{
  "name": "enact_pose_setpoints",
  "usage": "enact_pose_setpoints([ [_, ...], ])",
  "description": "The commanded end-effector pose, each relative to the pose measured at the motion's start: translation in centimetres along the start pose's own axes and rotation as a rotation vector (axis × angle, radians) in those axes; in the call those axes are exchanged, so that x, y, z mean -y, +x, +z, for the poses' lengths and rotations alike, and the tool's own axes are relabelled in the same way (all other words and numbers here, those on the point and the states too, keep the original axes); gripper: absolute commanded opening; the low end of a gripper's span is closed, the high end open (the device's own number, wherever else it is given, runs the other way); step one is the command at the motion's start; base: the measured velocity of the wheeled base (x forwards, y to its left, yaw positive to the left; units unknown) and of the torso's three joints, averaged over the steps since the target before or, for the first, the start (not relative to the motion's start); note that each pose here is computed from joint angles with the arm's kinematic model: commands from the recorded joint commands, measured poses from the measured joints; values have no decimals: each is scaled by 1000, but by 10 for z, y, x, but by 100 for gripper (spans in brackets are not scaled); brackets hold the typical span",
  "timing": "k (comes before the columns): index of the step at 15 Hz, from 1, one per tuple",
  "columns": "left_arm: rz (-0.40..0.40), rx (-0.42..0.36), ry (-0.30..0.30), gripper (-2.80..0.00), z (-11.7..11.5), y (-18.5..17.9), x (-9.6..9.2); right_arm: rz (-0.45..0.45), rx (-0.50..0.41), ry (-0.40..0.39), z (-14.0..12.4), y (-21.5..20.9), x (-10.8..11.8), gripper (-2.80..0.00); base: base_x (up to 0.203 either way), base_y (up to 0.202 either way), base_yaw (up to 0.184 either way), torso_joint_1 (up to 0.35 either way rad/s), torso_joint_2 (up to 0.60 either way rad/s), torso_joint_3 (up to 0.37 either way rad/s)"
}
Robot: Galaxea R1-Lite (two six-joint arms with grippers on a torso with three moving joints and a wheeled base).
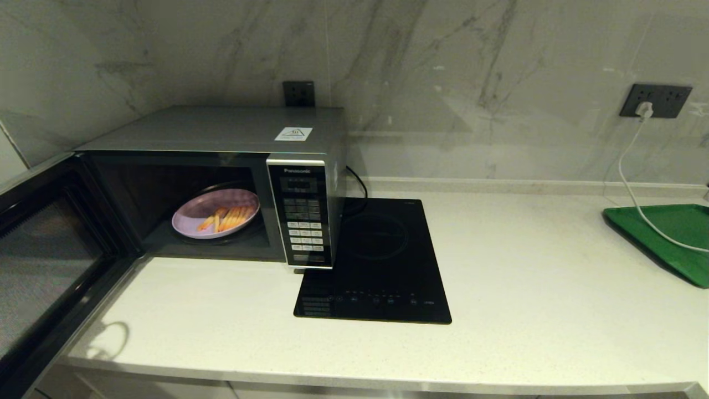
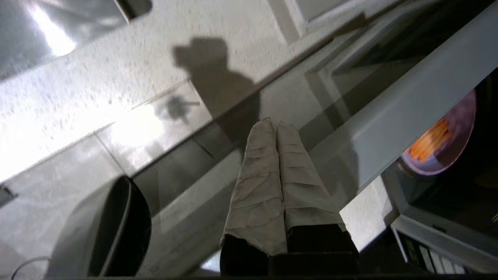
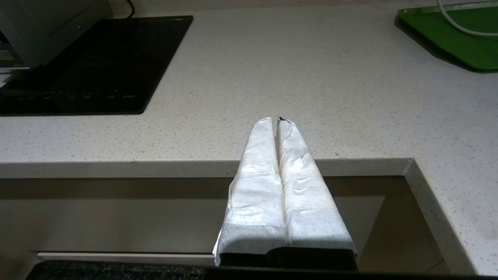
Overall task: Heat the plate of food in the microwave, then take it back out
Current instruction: Close the microwave oven
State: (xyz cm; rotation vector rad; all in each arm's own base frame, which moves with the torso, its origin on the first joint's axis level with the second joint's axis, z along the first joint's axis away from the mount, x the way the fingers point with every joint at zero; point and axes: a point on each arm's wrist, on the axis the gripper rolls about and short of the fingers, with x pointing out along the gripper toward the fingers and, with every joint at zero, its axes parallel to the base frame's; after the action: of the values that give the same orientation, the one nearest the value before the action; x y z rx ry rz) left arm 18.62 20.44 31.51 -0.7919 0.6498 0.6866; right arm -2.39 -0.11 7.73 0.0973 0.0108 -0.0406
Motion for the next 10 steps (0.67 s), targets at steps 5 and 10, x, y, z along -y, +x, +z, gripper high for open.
enact_pose_setpoints([
  [5, 17, -132, 118, -280, -44, 16, 36, 0, -1, 0, 0, 0, 0, -280, 0, 0, 0, 0, 0, 0],
  [10, -76, -85, 278, -280, -127, 7, 125, 0, 1, 1, 0, 0, 0, -280, 0, 0, 0, 0, 0, 0],
])
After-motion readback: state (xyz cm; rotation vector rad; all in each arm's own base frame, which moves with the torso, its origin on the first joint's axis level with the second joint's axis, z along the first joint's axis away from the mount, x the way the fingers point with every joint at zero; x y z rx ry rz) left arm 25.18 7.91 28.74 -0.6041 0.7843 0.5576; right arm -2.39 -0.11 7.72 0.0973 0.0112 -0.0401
